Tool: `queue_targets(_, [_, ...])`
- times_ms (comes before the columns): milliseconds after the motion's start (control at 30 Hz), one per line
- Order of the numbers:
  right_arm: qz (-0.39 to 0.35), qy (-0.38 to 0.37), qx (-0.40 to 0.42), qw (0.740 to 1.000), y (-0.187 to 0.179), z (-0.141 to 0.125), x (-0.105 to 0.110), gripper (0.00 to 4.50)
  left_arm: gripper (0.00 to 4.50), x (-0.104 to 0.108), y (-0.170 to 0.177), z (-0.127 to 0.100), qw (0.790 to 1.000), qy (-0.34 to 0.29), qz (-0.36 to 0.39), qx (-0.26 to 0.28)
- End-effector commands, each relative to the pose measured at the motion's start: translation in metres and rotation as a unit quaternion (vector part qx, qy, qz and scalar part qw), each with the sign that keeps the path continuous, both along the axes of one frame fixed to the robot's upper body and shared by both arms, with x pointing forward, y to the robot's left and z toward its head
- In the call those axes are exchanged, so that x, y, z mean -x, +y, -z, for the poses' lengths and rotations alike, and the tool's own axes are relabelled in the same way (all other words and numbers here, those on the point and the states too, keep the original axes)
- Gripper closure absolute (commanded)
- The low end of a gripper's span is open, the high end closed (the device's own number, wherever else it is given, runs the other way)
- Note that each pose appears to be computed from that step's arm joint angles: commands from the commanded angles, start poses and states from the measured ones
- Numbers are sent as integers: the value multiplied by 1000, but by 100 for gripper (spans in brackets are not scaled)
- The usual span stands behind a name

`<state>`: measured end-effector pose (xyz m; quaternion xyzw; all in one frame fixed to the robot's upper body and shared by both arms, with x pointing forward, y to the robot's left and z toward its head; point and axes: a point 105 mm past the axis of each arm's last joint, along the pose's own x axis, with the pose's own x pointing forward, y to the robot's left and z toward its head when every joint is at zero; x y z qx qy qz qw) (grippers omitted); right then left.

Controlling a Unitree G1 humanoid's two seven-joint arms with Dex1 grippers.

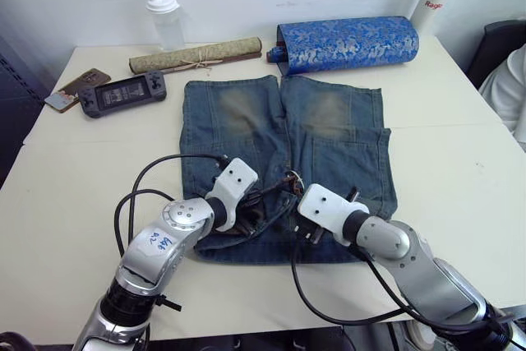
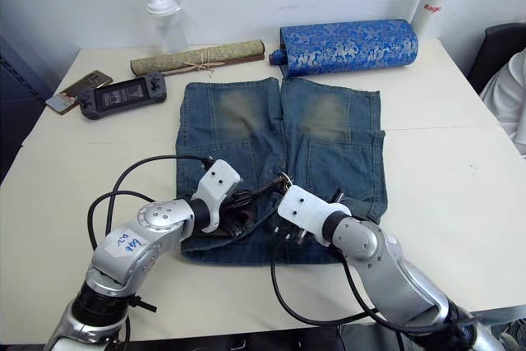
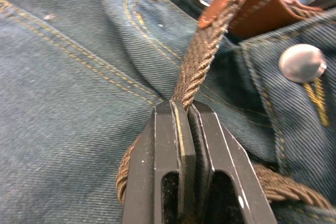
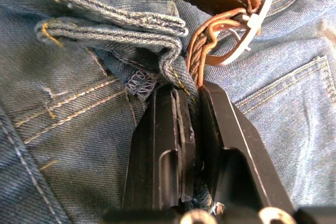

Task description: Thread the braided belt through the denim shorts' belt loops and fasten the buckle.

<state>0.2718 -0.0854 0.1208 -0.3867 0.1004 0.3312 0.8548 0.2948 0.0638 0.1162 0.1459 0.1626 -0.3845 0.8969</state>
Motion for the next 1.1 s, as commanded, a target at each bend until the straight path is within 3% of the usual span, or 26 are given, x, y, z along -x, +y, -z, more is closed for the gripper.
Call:
queue_targets(33, [0, 24, -14, 1000, 5, 8, 3, 442, 450, 9, -16, -19, 998, -38, 49, 19])
queue_targets(400, [40, 29, -75, 996, -1, 0, -3, 442, 450, 18, 46, -4, 1000, -23, -11, -3])
queue_targets(1100, [20, 23, -85, 996, 14, -6, 2, 442, 450, 3, 22, -3, 1000, -15, -8, 13])
